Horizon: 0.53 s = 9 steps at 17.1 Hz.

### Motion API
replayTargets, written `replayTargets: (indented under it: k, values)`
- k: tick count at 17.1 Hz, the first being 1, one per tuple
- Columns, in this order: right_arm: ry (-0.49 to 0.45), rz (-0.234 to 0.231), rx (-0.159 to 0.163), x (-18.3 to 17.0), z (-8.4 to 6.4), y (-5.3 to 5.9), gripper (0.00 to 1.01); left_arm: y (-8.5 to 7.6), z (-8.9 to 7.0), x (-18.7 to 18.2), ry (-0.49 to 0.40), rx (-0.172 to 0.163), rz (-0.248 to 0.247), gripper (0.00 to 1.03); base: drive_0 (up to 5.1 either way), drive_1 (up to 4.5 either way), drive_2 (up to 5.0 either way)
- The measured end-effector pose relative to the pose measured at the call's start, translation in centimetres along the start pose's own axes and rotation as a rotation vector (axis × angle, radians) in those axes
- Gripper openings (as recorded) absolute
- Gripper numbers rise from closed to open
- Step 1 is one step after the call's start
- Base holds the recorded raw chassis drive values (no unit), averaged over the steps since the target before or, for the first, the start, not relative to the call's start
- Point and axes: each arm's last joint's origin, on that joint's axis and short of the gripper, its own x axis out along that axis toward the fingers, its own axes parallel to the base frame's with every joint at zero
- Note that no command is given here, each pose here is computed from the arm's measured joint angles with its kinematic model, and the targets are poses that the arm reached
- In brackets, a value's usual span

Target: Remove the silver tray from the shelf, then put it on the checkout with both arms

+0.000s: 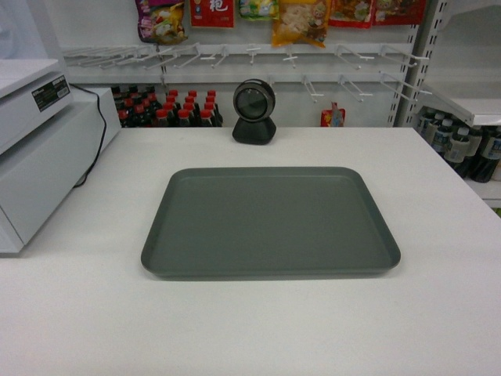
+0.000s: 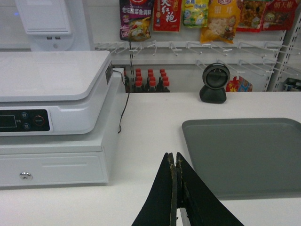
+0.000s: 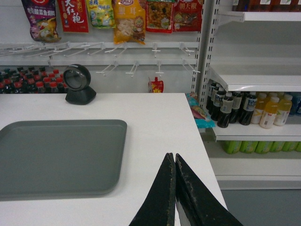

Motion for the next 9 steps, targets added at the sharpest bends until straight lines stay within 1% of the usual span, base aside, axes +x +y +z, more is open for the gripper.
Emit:
replayTargets:
  k: [9]
  values:
    - [-0.014,0.0,0.0,-1.16,0.42,0.0,0.02,0.0,0.27,-1.03,-0.009,0.0,0.0,0.01,0.0,0.0,0.0]
